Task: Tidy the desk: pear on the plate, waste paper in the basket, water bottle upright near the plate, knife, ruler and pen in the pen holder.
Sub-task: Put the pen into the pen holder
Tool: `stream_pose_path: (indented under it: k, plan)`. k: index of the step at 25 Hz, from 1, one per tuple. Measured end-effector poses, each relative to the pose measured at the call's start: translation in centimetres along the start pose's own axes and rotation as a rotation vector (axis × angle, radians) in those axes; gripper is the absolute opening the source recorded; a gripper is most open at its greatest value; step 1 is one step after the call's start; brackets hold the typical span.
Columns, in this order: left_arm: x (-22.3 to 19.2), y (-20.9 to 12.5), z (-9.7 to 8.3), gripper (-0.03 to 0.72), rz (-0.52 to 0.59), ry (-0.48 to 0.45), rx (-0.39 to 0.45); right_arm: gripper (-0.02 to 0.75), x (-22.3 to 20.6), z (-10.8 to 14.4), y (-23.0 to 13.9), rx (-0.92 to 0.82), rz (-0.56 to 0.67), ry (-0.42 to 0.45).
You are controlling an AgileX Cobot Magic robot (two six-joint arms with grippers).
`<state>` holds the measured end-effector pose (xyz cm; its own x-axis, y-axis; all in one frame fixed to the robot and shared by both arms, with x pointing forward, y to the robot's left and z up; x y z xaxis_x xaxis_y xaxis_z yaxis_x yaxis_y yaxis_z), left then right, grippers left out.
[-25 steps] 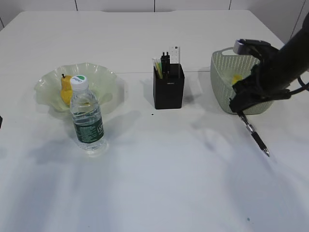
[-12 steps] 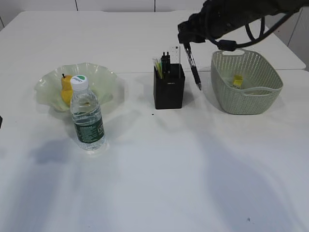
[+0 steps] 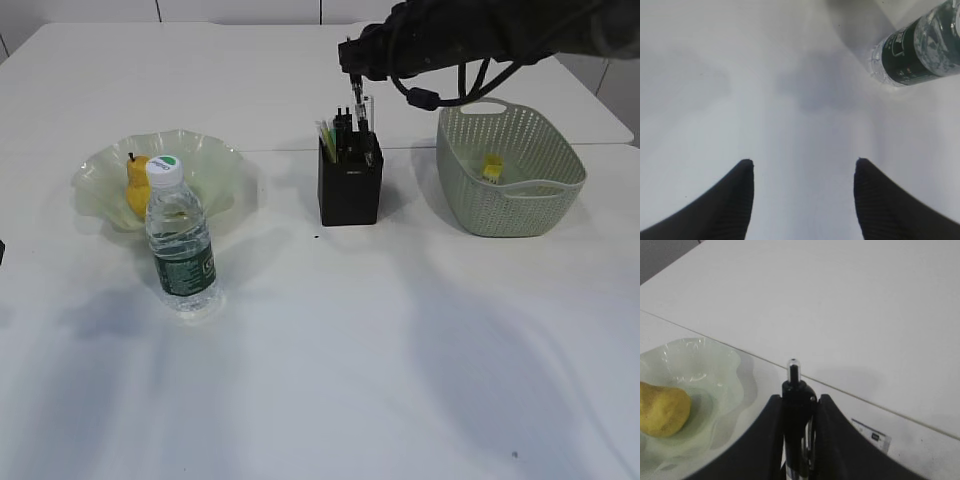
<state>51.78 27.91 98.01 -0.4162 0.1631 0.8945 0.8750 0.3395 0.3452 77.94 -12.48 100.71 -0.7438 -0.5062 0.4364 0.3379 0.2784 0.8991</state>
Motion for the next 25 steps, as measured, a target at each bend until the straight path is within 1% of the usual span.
stream_pose_path:
  k: [5,9,18,23,25]
  plan:
    - [0.0,0.0,0.0,0.447,0.0,0.0,0.0,0.143,-1.4,-0.4,0.9,0.005,-0.072,0.004]
    - [0.0,0.0,0.0,0.447,0.0,0.0,0.0,0.143,-1.9,-0.7,1.0,0.003,-0.094,-0.007]
    - [0.0,0.0,0.0,0.447,0.0,0.0,0.0,0.143,-4.2,-1.0,-2.2,-0.022,-0.041,-0.003]
    - [0.0,0.0,0.0,0.447,0.0,0.0,0.0,0.146,-4.2,-1.0,-2.3,-0.023,-0.039,-0.003]
    - [0.0,0.0,0.0,0.447,0.0,0.0,0.0,0.151,-4.2,-0.8,-2.3,-0.02,-0.036,0.011]
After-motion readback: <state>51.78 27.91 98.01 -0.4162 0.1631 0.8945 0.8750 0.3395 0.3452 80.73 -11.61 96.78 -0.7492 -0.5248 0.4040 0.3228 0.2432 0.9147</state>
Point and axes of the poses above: a point on each arm's last joint axis where the gripper is mounted, x pointing back along that axis away from the gripper, z along the wrist's bending axis when the last joint is at zero, y = z × x, the point moved 6 cm from there along -x, pointing out along that axis toward the gripper, and after that the axes turned 10 degrees about x, right-handed, at the moved point
